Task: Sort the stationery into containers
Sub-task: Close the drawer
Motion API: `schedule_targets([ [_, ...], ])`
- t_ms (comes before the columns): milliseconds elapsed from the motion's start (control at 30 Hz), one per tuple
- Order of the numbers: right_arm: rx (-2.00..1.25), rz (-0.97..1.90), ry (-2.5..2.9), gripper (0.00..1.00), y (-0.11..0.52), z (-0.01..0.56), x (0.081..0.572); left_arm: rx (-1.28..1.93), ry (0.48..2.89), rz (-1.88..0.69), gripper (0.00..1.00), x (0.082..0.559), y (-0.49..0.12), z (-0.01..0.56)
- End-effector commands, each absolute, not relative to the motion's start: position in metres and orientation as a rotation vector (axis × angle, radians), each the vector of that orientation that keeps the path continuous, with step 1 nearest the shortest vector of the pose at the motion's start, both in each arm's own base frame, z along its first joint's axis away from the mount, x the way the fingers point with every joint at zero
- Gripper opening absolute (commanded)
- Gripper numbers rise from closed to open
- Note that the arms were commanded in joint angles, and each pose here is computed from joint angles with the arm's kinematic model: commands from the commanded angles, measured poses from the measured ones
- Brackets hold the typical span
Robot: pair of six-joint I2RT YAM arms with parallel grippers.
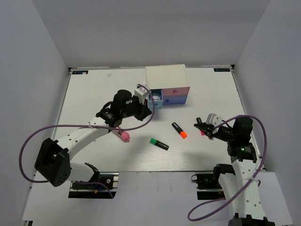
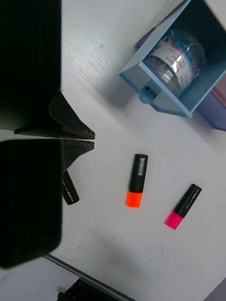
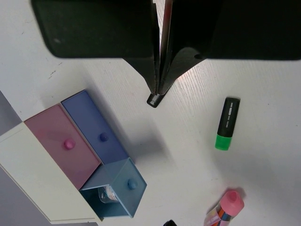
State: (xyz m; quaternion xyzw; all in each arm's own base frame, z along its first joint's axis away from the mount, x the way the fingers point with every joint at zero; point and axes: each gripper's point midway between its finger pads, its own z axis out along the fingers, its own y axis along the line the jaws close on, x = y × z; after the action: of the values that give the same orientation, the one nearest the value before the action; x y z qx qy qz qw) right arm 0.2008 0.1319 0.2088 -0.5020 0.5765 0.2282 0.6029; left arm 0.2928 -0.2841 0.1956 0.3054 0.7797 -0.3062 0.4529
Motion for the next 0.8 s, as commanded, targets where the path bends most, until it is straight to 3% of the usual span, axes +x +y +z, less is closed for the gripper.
schedule_targets([
  [0,-1.157,0.515,1.321,0.07,0.131,0.213,0.205,0.703,1.88,-0.9,0.16,0.291,-0.304,0.211],
  [367,-1.149,0.497,1.332,0.13,0.129,0.211,0.206,0.38,1.974,-0.809,0.16,0.347,-0.308,0.165],
  [767,-1.15,0.492,1.335,0.16,0.128,0.207,0.207,0.185,1.843,-0.718,0.15,0.395,-0.306,0.19],
])
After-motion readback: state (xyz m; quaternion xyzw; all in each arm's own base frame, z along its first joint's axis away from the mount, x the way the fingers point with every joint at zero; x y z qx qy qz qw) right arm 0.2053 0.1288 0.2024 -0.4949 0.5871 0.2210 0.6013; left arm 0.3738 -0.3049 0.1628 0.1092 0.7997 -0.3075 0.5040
